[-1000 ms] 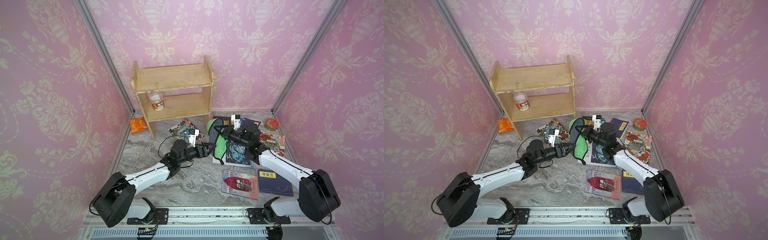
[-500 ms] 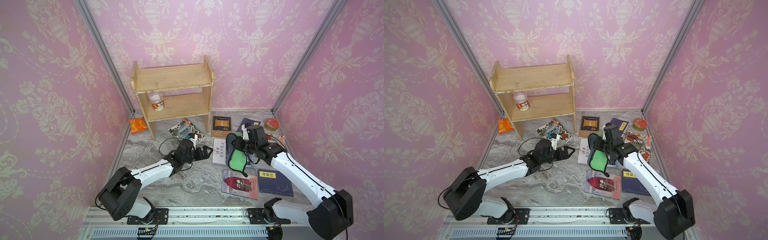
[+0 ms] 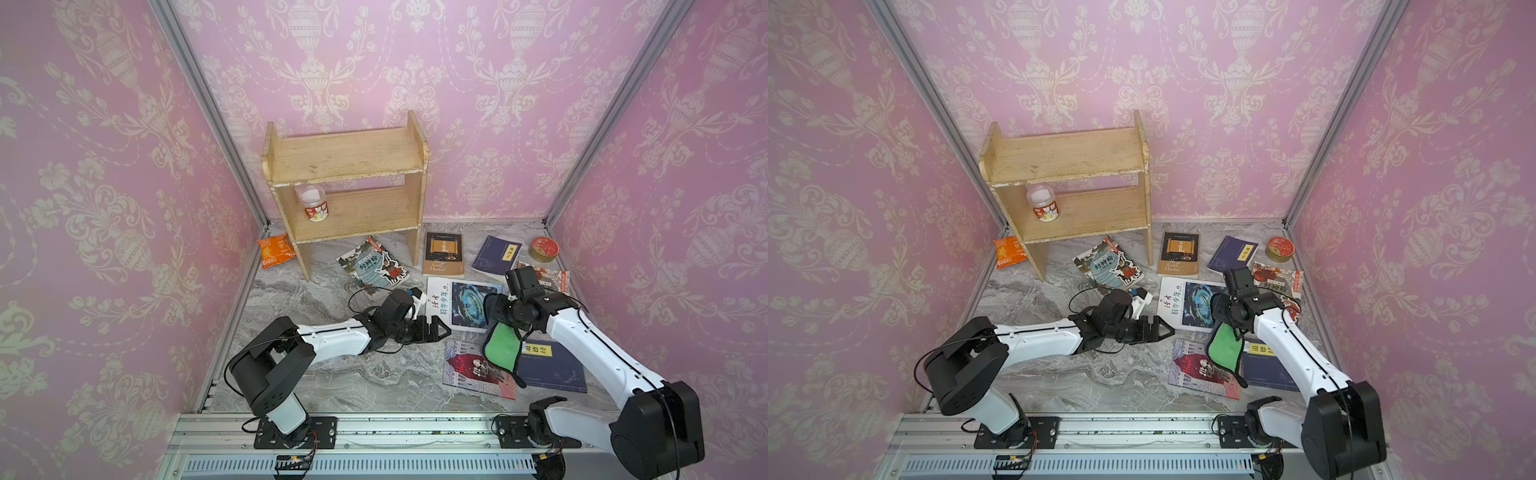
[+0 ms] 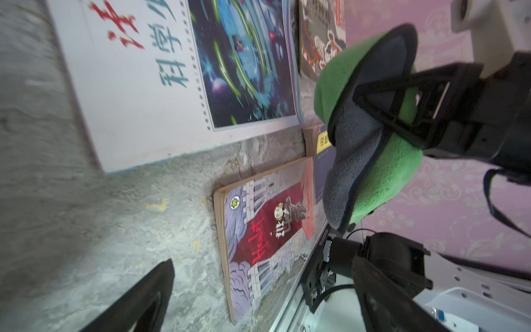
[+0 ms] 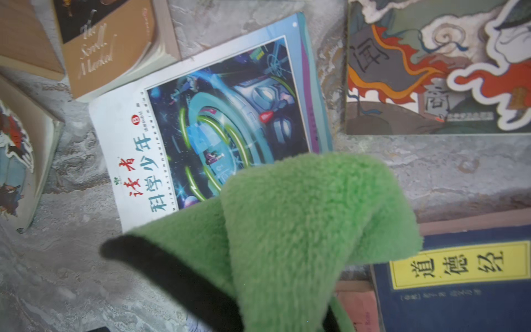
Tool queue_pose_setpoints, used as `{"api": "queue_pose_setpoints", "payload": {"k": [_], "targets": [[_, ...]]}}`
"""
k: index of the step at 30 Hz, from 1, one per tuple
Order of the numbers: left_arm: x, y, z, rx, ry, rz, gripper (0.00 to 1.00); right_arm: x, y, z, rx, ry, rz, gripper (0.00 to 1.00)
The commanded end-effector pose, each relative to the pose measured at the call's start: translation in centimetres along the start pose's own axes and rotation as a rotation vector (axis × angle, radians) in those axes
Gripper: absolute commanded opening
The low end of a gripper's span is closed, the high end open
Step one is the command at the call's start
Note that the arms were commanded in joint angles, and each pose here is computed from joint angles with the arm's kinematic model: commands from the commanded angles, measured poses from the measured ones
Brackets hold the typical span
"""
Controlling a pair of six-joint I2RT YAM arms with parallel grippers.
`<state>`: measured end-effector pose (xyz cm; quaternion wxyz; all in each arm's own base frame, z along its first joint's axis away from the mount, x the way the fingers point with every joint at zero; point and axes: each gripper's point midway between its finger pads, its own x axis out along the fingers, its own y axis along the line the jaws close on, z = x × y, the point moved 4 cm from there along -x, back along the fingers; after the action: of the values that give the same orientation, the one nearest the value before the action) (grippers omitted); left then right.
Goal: Wipe the cover of the book
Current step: Move the book to the center of the board.
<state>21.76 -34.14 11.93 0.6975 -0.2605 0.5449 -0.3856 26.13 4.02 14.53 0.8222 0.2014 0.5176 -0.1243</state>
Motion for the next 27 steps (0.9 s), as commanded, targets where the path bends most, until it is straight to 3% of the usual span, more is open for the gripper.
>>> {"api": "queue_pose_setpoints", "payload": {"k": [1,4,10,15,20,27], "targets": [[0.6,1.0,-2.2,0.024,0.126,0.064,0.99,-0.7,-2.9,-1.8,0.061,0.033,-0.120,0.00],[1.3,-0.1,-2.3,0.041,0.115,0.032,0.99,-1.3,-5.4,-3.2,0.146,-0.007,-0.212,0.00],[3.9,-0.8,-3.0,-0.019,0.166,0.022,0.98,-0.8,-9.4,-8.3,0.310,0.039,-0.348,0.00],[4.8,-0.4,-3.7,-0.039,0.203,0.036,0.98,1.3,-8.8,-10.9,0.277,0.190,-0.301,0.00],[5.6,0.3,-3.6,-0.058,0.223,0.046,0.95,2.1,-6.7,-11.7,0.253,0.235,-0.215,0.00],[5.2,-0.1,-1.1,-0.109,0.155,-0.033,0.75,3.9,-4.8,-14.0,0.280,0.331,-0.176,0.00]]}}
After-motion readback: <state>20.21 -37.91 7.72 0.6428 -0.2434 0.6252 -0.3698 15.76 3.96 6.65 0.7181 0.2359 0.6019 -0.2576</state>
